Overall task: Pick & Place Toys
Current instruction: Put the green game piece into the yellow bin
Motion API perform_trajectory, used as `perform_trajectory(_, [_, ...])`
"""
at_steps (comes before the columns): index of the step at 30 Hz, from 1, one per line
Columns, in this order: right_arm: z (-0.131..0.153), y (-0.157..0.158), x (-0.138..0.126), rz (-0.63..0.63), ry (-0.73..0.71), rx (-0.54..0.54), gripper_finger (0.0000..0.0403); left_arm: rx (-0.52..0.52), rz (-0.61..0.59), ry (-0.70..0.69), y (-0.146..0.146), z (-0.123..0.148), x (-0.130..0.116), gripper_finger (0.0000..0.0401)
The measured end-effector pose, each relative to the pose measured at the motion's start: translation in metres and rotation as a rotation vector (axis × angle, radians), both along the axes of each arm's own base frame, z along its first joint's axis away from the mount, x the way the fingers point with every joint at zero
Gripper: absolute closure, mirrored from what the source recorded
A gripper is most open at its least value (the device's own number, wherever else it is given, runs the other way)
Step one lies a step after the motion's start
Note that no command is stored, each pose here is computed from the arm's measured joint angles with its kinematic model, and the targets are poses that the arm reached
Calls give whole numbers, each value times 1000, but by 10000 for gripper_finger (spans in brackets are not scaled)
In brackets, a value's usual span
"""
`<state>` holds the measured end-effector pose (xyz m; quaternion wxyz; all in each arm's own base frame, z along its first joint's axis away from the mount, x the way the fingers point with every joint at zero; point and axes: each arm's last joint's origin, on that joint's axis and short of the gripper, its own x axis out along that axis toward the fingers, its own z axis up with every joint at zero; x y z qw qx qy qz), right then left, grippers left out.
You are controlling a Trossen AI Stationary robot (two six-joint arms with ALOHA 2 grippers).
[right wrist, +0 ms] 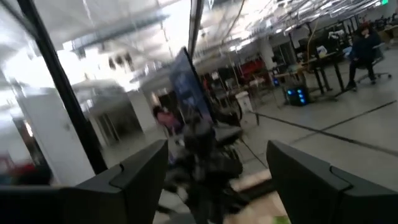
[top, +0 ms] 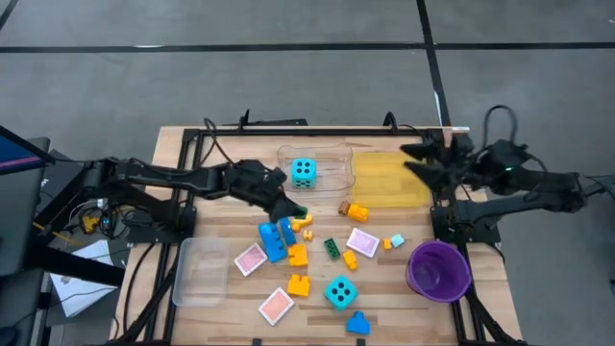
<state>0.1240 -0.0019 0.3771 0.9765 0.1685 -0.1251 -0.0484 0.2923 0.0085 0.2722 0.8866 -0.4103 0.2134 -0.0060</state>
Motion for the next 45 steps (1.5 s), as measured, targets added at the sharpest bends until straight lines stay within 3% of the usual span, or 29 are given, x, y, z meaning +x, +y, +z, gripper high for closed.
perform_trajectory(7, [6, 10, 33, 15, 92, -223, 137, -183, 62, -133, 1, 4, 17, 316])
perform_trajectory(13, [29, 17, 54, 27, 160, -366, 137, -285, 76, -275, 3, 17, 21, 316])
perform_trajectory(28, [66, 26, 119, 91, 357, -582, 137, -341, 58, -475, 5, 39, 19, 316])
perform_trajectory(37, [52, 32, 157, 173, 416, -602, 137, -340, 55, -523, 5, 44, 18, 316])
perform_trajectory(45, [37, 36, 174, 200, 471, -606, 137, -339, 50, -547, 5, 46, 18, 316])
